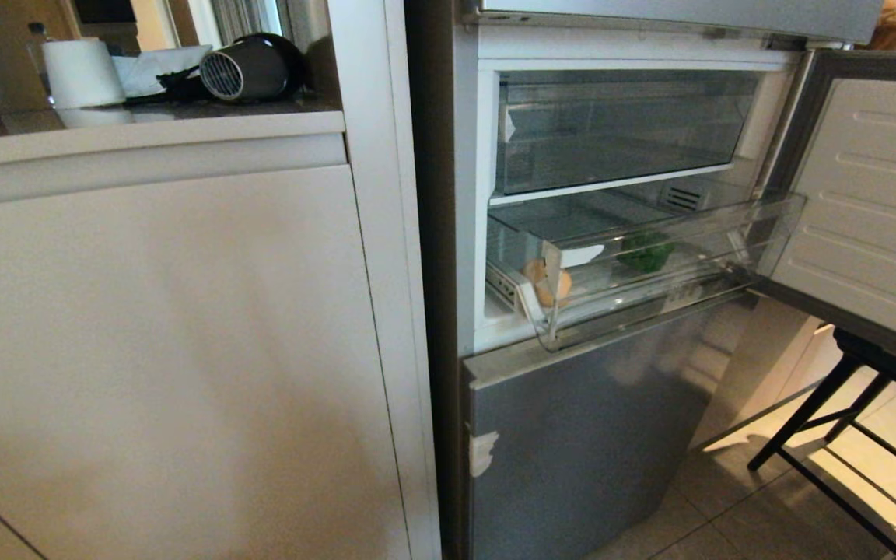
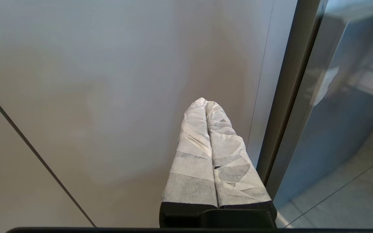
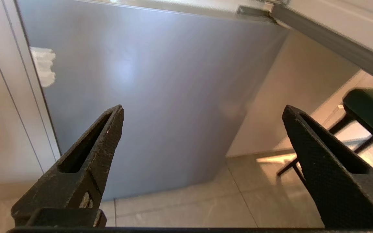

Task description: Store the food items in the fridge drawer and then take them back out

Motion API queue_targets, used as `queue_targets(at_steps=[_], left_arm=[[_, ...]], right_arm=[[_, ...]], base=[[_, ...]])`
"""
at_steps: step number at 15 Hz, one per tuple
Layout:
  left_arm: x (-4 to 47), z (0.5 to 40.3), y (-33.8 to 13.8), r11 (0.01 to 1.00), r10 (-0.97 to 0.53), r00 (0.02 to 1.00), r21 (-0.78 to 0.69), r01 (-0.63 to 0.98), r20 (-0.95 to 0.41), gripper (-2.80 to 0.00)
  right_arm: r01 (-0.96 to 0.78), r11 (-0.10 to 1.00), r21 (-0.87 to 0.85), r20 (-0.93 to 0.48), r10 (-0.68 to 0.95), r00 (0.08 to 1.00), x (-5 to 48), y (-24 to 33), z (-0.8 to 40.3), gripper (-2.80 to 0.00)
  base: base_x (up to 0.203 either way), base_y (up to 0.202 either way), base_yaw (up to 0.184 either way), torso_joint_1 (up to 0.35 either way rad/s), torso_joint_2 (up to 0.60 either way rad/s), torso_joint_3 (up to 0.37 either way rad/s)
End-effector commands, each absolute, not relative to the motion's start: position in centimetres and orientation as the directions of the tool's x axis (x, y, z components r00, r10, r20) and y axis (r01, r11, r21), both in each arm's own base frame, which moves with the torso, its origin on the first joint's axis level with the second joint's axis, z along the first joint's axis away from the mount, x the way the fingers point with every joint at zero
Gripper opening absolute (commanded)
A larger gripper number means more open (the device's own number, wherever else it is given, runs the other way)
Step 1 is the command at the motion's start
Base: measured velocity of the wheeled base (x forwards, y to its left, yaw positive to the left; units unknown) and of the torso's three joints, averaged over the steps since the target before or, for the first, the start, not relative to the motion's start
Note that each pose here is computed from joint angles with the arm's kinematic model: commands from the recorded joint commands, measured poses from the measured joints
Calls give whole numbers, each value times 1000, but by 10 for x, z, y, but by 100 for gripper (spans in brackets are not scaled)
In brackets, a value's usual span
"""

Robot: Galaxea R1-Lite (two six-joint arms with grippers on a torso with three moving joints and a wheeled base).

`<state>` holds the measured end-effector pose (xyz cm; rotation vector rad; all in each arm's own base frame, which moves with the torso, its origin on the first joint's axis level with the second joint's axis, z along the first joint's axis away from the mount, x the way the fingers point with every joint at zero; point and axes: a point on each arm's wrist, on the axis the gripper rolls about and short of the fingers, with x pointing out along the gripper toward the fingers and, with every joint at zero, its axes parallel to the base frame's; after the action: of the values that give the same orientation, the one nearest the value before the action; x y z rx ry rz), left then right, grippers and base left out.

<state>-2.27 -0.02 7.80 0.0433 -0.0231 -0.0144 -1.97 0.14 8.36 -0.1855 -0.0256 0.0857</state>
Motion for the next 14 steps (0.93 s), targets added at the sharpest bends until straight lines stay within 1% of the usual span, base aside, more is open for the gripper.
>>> queue_targets(at_steps=[1, 7, 14], left_arm=[[-22, 75, 0, 999, -9, 1000, 40, 8, 14, -280], [-22, 75, 0, 999, -6, 1000, 40, 6, 14, -280], [-22, 75, 0, 999, -6, 1000, 40, 6, 14, -280]], right_arm=[[-74, 980, -187, 36, 83, 996, -23, 1, 80, 0], [-74, 980, -184, 21, 80, 997, -23, 1, 78, 0], [-75, 980, -184, 17, 80, 997, -23, 1, 77, 0]], base=[[0, 0, 0, 73, -360, -277], [0, 0, 0, 145, -477, -341], [0, 0, 0, 199, -549, -352]])
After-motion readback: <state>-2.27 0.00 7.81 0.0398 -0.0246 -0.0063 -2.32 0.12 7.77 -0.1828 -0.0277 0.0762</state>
